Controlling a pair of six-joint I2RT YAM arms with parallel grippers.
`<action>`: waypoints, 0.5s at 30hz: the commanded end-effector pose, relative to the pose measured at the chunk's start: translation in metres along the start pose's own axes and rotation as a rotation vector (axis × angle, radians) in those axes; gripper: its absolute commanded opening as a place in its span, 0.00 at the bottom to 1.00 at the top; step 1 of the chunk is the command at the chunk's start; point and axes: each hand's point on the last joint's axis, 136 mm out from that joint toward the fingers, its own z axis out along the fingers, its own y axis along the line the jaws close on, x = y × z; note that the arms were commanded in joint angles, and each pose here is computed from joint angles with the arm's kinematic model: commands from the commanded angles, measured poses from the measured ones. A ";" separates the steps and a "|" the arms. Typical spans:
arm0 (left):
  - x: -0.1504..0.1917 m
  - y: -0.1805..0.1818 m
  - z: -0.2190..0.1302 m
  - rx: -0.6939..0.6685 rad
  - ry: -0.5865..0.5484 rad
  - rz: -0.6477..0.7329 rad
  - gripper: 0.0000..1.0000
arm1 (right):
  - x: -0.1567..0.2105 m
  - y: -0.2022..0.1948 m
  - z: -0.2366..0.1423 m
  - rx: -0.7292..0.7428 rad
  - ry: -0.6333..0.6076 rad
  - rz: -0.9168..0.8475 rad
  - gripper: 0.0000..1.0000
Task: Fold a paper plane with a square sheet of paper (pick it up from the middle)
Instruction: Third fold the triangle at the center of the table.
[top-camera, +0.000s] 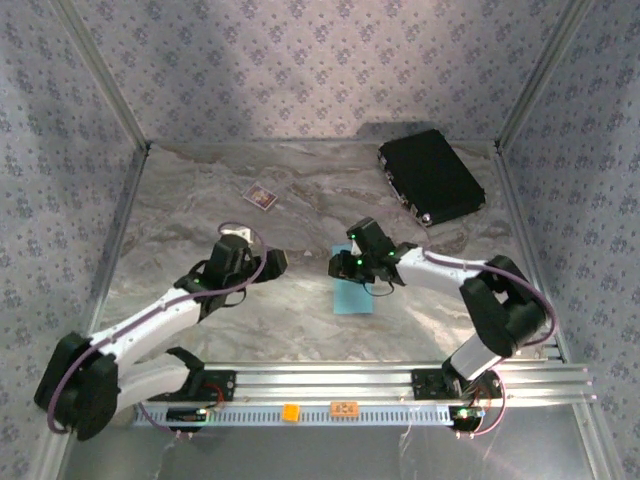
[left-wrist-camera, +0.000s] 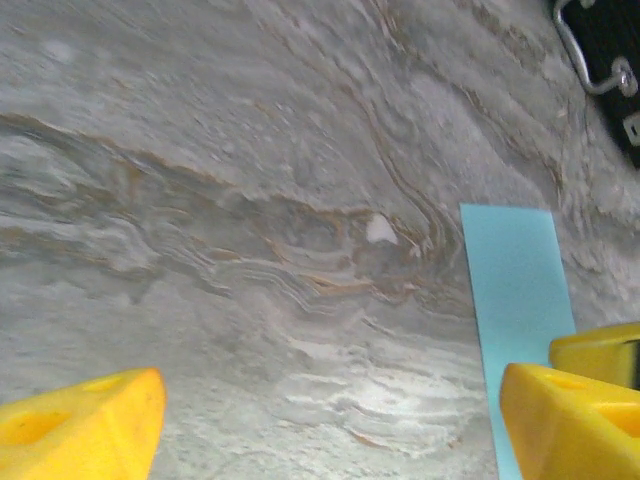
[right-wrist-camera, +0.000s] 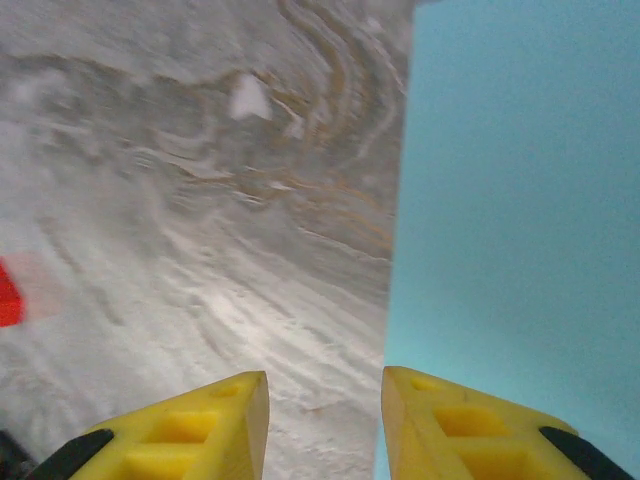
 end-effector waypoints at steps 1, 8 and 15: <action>-0.007 -0.042 0.008 0.144 0.053 0.047 0.79 | -0.005 0.002 -0.019 -0.075 -0.037 0.031 0.38; 0.027 -0.080 0.041 0.206 0.233 0.100 0.57 | 0.005 -0.054 -0.040 -0.035 -0.074 0.175 0.26; 0.070 -0.112 0.073 0.281 0.412 0.055 0.47 | 0.016 -0.064 -0.044 -0.085 -0.056 0.219 0.12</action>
